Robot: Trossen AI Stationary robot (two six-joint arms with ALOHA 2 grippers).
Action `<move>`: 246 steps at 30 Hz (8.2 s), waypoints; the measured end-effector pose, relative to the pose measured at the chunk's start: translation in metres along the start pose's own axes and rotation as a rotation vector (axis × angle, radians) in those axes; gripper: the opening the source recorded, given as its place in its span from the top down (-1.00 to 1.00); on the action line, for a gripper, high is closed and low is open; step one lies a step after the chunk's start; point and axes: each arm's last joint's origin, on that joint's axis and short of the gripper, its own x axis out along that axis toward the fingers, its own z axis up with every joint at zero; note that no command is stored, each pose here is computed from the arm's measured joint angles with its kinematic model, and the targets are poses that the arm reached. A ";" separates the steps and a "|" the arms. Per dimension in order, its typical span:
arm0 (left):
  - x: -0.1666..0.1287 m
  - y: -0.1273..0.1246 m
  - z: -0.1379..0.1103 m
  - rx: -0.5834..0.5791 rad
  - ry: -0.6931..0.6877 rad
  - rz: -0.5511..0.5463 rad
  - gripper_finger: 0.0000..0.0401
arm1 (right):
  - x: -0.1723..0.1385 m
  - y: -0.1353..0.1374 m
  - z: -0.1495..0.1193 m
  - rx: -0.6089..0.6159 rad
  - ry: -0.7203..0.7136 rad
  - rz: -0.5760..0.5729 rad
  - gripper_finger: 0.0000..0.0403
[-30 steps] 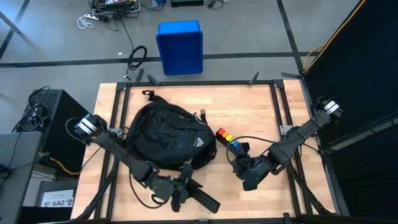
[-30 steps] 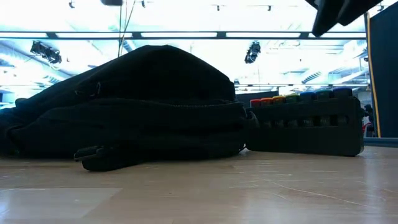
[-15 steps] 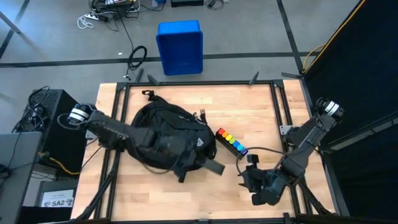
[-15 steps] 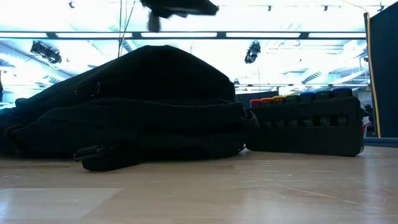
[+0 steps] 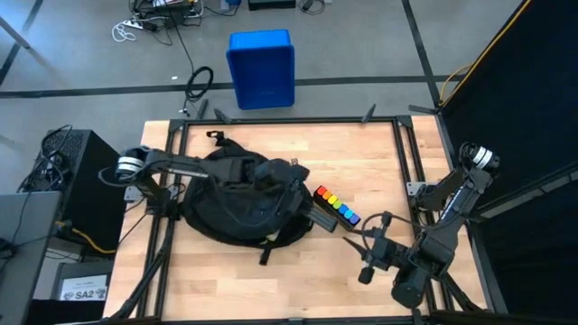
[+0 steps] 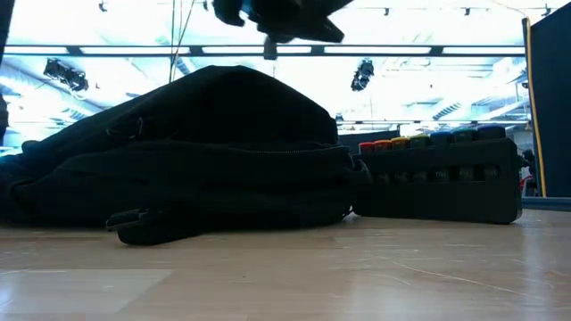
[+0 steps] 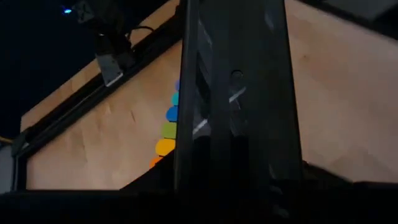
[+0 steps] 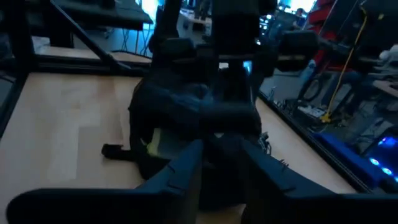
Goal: Unpack backpack
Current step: Close the black medicine organizer
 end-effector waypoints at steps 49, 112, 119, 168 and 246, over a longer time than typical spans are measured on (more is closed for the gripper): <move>0.020 0.056 -0.024 -0.141 0.241 -0.098 0.29 | 0.129 -0.069 0.007 0.089 0.475 -0.028 0.31; -0.055 0.028 -0.078 -0.248 -0.100 0.100 0.37 | 0.077 -0.056 -0.047 0.404 0.648 -0.231 0.30; -0.048 0.017 -0.093 -0.279 -0.130 0.118 0.37 | 0.094 -0.058 -0.043 0.416 0.684 -0.168 0.30; -0.029 -0.017 -0.123 -0.355 -0.166 0.102 0.37 | 0.101 -0.061 -0.051 0.483 0.802 -0.161 0.30; -0.023 -0.019 -0.120 -0.358 -0.184 0.104 0.37 | 0.111 -0.073 -0.052 0.444 0.910 -0.138 0.22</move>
